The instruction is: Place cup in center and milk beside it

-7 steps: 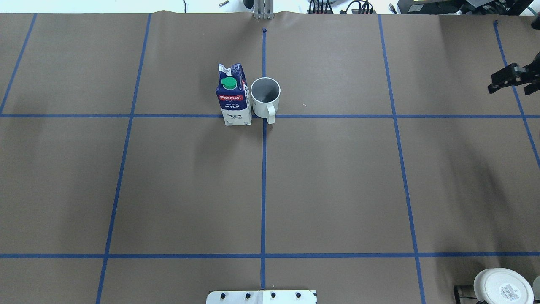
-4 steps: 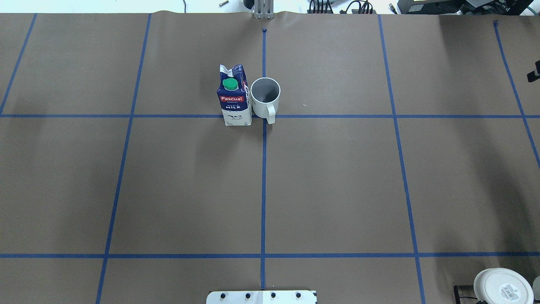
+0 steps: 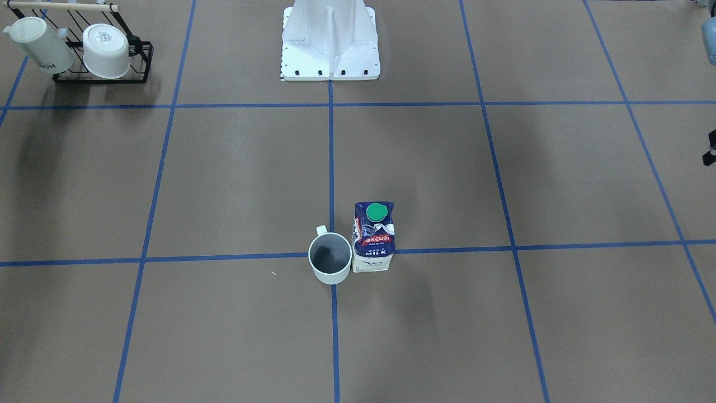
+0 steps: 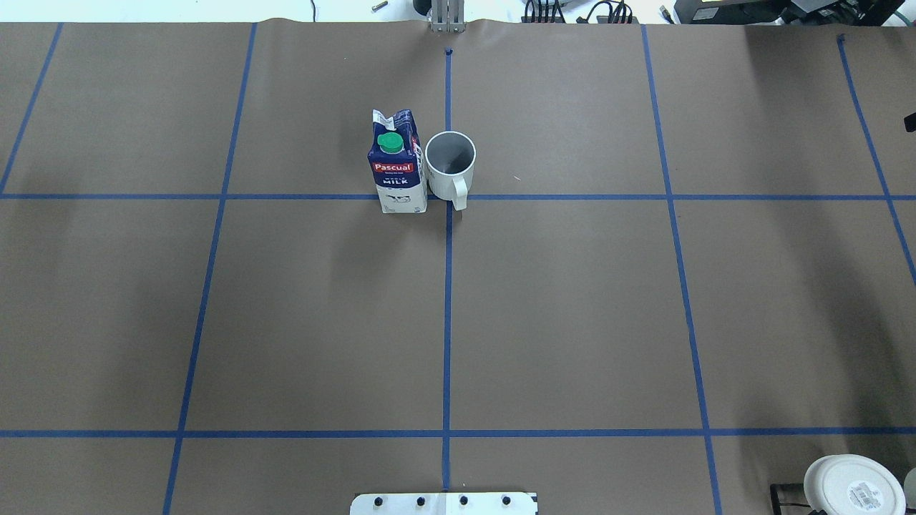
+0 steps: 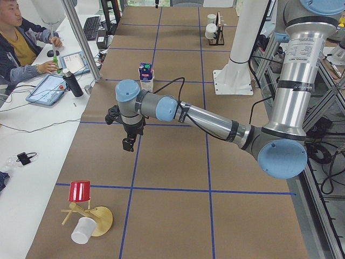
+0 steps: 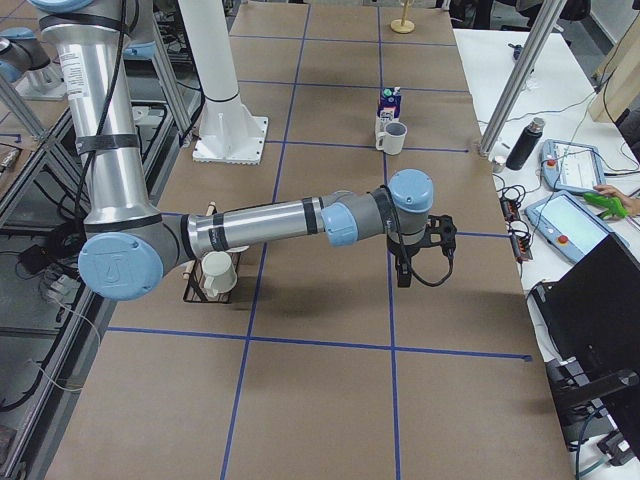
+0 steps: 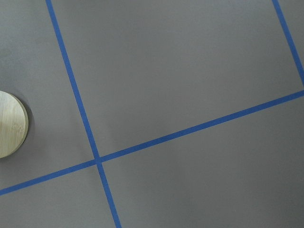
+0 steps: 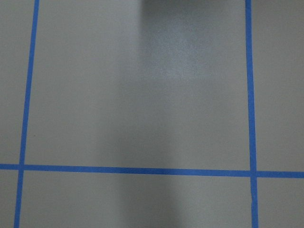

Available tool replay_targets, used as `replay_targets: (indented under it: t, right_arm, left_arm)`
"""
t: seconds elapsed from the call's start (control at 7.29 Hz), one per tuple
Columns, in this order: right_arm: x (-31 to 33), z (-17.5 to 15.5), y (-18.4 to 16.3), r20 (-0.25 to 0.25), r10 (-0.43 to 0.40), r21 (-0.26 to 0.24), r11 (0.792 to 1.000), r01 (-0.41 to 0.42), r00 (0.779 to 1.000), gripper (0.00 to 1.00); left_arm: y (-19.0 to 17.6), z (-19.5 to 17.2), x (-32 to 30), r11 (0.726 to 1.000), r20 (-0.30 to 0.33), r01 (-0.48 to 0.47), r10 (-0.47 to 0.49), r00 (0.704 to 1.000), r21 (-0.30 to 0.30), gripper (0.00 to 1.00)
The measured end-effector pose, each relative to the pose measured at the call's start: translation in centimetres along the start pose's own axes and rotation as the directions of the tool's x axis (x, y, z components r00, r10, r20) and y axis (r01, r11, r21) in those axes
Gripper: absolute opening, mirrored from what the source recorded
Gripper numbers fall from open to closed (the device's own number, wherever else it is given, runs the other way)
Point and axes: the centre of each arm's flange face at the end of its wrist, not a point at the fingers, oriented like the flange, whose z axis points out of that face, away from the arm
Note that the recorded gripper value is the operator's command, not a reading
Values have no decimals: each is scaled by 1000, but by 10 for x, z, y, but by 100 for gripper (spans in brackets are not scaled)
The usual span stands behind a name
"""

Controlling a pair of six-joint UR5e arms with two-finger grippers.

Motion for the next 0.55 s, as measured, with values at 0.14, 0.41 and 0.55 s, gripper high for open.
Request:
replay_targets:
  t: [0.14,0.41,0.55]
  right_arm:
    - [-1,-1,-1,1,-3,1,1000,3,1000,100]
    - [-3,-2,-1,1,-6,3,1000,6,1000,100]
    - [-4,-2,-1,2,-7,4,1000,7,1000,100]
  left_arm:
    - [1,1,0,1000,-1,0,0,1000,0,99]
    - [1,-1,0,1000,-1,0,0,1000,3,99]
    - [2,-1,1,1000,-1,0,0,1000,4,99]
